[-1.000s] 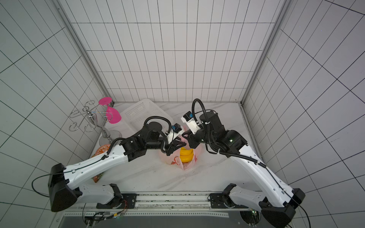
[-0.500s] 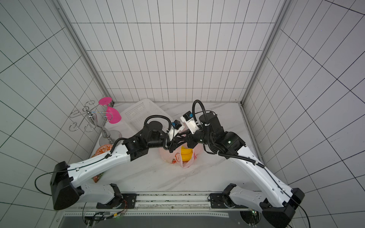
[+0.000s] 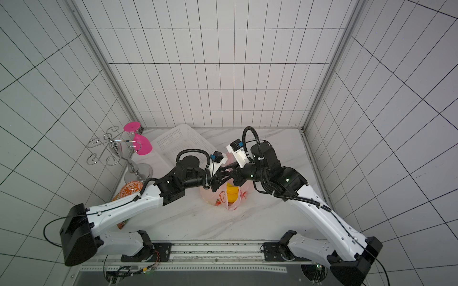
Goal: Place the banana into a plastic bag & tie a knot
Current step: Cross the plastic bag at the center of the board.
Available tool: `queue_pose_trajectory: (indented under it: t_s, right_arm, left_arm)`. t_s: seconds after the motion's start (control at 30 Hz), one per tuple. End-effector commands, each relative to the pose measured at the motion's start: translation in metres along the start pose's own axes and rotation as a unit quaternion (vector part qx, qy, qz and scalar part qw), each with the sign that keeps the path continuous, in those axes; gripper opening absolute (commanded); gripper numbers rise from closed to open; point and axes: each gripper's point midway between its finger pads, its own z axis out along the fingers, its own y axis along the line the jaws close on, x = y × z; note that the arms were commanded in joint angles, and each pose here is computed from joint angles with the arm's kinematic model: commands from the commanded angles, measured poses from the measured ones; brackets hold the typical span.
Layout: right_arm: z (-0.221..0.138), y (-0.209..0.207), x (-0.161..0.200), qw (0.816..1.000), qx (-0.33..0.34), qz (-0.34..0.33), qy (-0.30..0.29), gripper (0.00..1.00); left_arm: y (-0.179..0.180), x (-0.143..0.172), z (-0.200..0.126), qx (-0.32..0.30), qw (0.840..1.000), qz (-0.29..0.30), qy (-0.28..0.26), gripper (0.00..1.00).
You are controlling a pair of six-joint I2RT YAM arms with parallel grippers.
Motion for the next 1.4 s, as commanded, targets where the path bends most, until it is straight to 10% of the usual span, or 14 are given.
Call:
queue_pose_trajectory:
  t_s: [0.0, 0.37, 1.37]
  right_arm:
    - [0.001, 0.010, 0.019, 0.999, -0.021, 0.010, 0.024, 0.00]
    - [-0.031, -0.010, -0.002, 0.997, 0.073, -0.017, -0.007, 0.58]
    - [-0.033, -0.035, -0.026, 0.974, 0.165, -0.152, -0.041, 0.50]
  left_arm:
    - [0.005, -0.027, -0.006, -0.013, 0.998, 0.009, -0.060, 0.08]
    - [0.013, -0.017, -0.008, -0.028, 0.998, 0.013, -0.054, 0.00]
    - [-0.003, 0.001, 0.000, 0.023, 0.999, 0.030, -0.008, 0.00]
